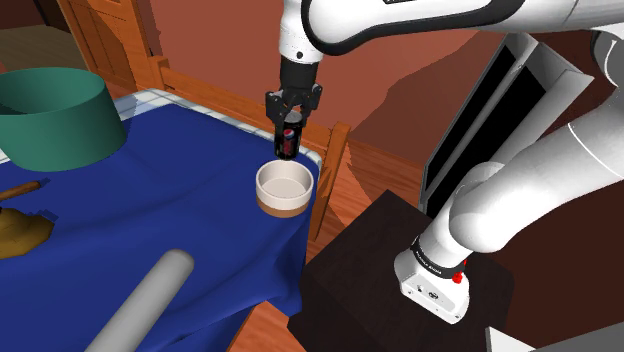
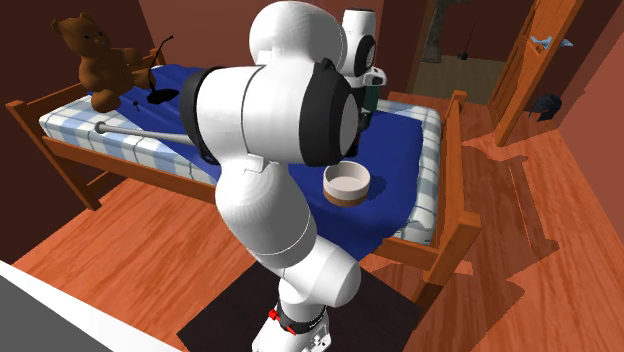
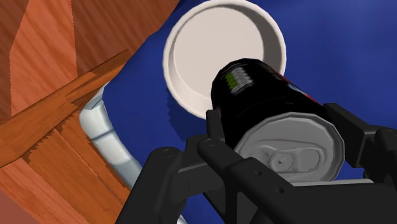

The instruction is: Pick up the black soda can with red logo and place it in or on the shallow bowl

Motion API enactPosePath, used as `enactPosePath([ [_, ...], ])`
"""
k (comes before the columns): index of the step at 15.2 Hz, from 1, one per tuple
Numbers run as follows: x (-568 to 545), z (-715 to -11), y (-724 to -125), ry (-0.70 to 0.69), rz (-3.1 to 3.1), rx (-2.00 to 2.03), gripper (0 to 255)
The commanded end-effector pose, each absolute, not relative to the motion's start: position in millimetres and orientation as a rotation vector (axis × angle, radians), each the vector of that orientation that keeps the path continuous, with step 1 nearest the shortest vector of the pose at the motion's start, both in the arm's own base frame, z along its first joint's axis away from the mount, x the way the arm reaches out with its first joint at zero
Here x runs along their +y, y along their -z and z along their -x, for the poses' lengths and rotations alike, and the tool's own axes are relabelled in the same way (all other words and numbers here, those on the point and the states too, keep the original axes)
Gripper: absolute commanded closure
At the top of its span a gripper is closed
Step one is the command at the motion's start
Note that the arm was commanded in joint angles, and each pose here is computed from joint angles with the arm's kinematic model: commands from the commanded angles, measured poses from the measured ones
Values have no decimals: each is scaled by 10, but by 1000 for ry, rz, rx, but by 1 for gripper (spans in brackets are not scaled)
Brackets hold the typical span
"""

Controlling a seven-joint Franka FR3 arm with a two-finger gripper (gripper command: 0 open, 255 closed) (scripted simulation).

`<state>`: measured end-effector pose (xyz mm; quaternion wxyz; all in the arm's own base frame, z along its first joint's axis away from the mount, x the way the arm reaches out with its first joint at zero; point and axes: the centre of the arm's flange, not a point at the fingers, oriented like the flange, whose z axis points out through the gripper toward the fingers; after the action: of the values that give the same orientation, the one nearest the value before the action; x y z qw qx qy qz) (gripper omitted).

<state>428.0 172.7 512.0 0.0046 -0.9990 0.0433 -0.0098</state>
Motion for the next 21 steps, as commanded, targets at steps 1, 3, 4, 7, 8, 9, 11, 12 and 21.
enactPosePath([
  [1, 1667, -4263, -5010, 31, 3129, 134, 255],
  [3, 1667, -4263, -4904, 31, 3129, 134, 255],
  [4, 1667, -4263, -4851, 31, 3129, 134, 255],
  [7, 1667, -4263, -4693, 31, 3129, 134, 255],
  [8, 1667, -4263, -4640, 31, 3129, 134, 255],
  [9, 1667, -4263, -4587, 31, 3129, 134, 255],
  [11, 1667, -4263, -4481, 31, 3129, 134, 255],
  [12, 1667, -4263, -4429, 31, 3129, 134, 255],
  [21, 1667, -4263, -4164, 31, 3129, 134, 255],
])
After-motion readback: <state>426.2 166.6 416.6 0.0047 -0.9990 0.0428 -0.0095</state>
